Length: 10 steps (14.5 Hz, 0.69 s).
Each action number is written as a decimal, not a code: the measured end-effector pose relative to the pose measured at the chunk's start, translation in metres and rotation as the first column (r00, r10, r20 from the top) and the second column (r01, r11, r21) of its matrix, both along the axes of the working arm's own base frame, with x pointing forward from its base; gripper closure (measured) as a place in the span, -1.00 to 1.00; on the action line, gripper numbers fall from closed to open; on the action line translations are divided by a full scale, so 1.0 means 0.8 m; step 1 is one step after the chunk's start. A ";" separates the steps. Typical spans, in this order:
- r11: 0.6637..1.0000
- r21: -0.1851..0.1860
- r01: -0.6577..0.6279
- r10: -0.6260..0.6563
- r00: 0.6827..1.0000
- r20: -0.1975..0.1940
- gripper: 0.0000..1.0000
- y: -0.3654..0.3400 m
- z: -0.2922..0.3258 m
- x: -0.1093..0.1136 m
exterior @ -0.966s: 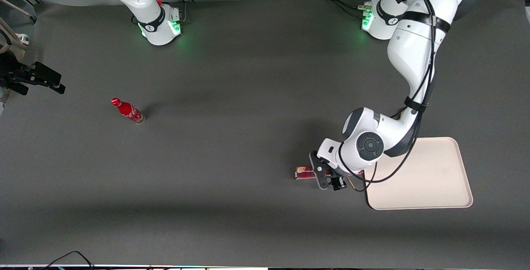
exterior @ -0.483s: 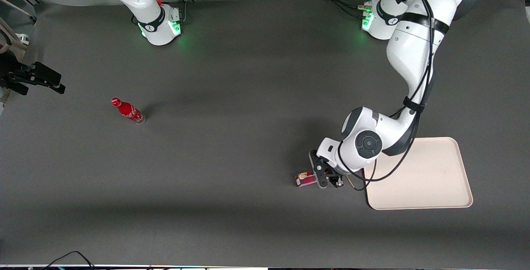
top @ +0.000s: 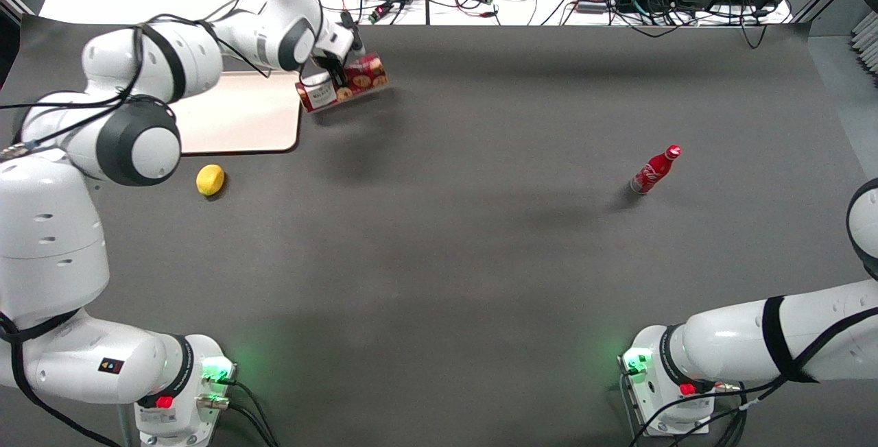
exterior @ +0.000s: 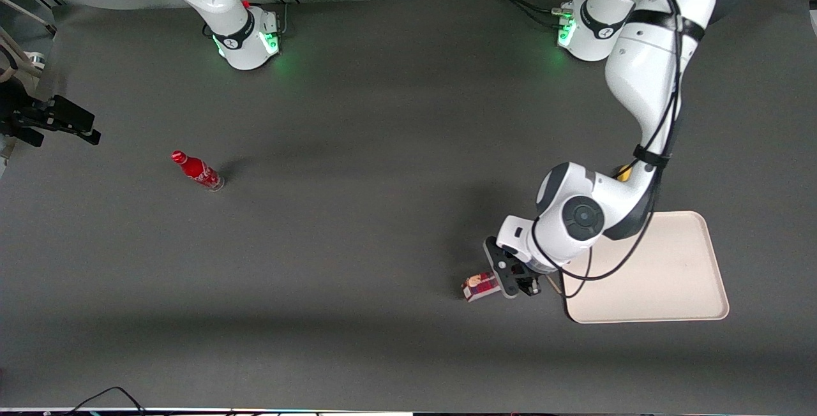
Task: Place red cookie box on tray
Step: 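Carry the held cookie box over the tray's edge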
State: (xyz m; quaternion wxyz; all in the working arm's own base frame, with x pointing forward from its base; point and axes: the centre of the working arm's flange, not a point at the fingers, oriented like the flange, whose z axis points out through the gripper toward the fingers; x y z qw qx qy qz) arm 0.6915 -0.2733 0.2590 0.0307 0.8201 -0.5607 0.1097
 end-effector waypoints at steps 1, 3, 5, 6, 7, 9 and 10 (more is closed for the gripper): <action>0.998 -0.034 -0.057 0.057 0.998 0.012 0.85 0.012 0.030 0.007; 0.984 -0.070 -0.164 0.165 0.986 0.012 0.85 0.047 0.097 0.016; 0.957 -0.070 -0.283 0.285 0.958 0.026 0.85 0.108 0.160 0.025; 0.936 -0.080 -0.344 0.348 0.937 0.041 0.85 0.144 0.184 0.031; 0.914 -0.089 -0.395 0.401 0.915 0.055 0.85 0.181 0.203 0.036; 0.865 -0.099 -0.492 0.499 0.863 0.071 0.85 0.249 0.233 0.040; 0.830 -0.095 -0.550 0.556 0.829 0.062 0.85 0.277 0.243 0.038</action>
